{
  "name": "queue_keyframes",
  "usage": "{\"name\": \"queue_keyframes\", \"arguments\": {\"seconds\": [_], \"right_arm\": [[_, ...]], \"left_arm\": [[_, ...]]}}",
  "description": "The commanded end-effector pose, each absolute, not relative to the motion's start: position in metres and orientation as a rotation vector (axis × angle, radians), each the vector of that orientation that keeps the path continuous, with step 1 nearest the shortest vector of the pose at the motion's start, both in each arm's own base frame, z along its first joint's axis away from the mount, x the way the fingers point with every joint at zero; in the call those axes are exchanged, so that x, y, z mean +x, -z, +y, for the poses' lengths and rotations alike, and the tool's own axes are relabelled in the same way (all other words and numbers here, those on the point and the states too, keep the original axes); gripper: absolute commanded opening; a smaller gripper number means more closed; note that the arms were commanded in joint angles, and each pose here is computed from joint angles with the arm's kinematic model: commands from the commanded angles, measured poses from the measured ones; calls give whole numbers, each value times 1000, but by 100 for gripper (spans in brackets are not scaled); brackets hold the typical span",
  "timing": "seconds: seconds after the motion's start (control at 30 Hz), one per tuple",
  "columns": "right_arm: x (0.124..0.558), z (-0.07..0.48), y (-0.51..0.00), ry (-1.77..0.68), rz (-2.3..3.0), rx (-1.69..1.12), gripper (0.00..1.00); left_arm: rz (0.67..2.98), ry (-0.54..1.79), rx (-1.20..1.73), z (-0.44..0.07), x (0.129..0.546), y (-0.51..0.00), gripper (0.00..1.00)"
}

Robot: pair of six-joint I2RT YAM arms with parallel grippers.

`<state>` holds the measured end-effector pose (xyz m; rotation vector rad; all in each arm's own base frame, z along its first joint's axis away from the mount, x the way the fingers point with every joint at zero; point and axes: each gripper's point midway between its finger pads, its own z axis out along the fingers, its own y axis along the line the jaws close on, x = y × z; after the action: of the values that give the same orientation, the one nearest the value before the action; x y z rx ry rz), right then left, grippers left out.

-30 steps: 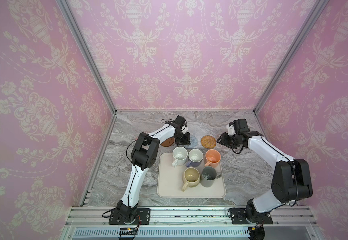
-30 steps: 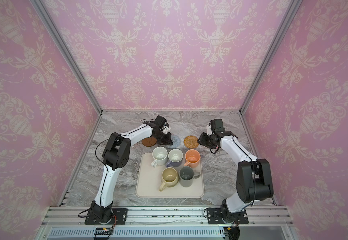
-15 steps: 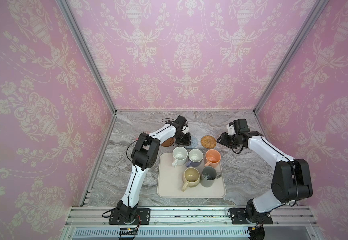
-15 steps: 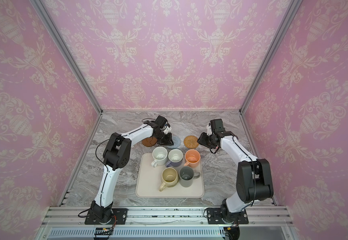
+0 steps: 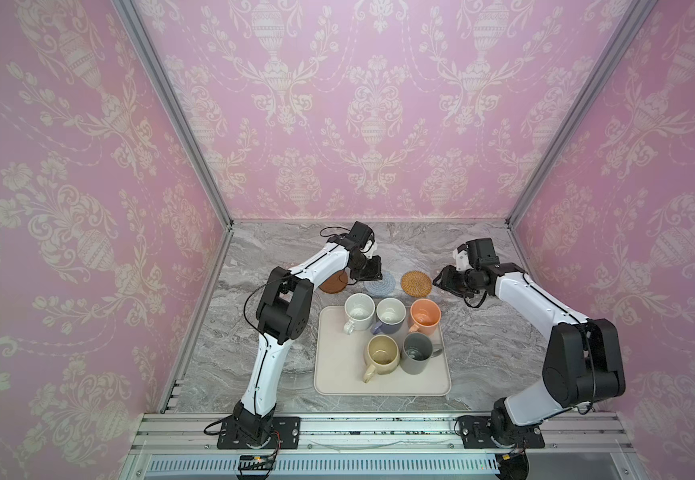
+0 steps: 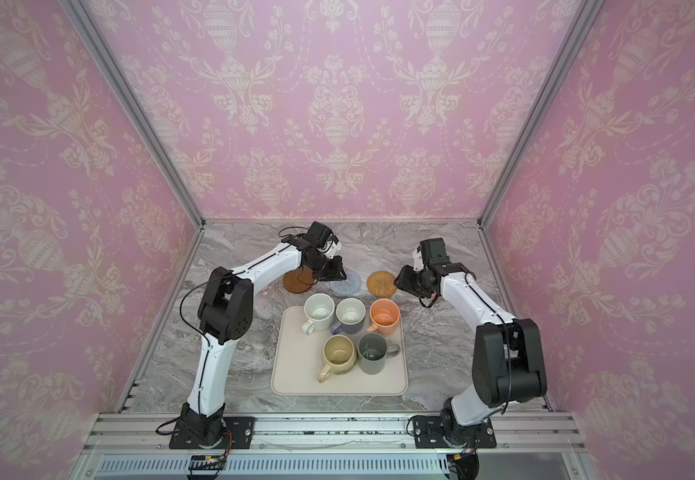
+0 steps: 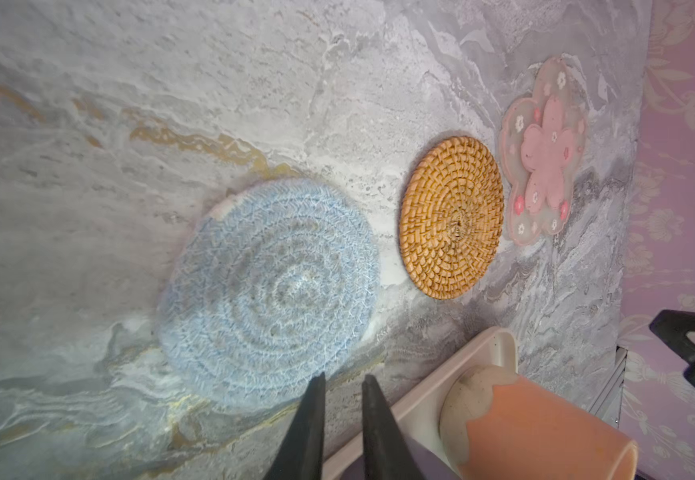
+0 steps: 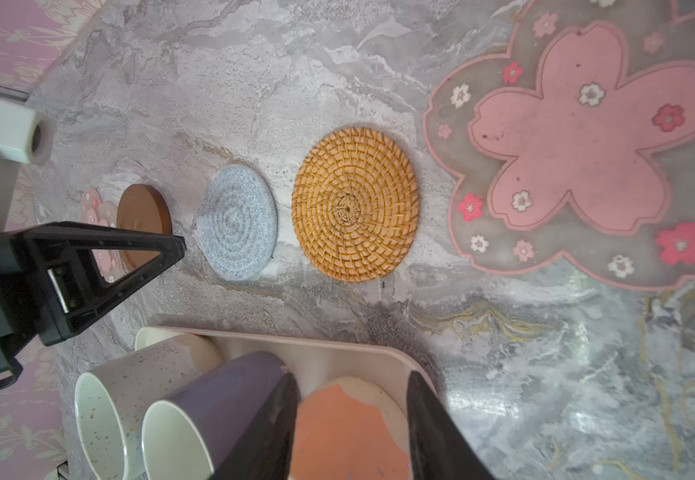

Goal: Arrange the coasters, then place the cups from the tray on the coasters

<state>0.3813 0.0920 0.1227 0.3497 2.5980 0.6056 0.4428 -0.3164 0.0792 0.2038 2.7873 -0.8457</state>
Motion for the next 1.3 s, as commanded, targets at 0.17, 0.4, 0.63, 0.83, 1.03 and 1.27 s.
{"name": "queue_keyframes", "arguments": {"seconds": [0.17, 0.4, 0.63, 0.83, 1.03, 1.27], "right_arm": [[374, 94, -132, -621, 2578, 346, 46], [370, 92, -134, -608, 2579, 346, 46], [370, 92, -134, -604, 2580, 349, 46], [369, 91, -133, -597, 2585, 350, 46], [368, 91, -133, -590, 2589, 347, 46], [367, 90, -135, -582, 2591, 339, 46]], "left_arm": [[2814, 748, 236, -304, 436, -72, 21], [2868, 685, 201, -299, 437, -44, 21], [2896, 663, 158, -298, 441, -27, 20], [2912, 653, 137, -298, 443, -16, 20], [2906, 641, 105, -299, 451, -12, 20], [2895, 649, 82, -299, 457, -16, 20]]}}
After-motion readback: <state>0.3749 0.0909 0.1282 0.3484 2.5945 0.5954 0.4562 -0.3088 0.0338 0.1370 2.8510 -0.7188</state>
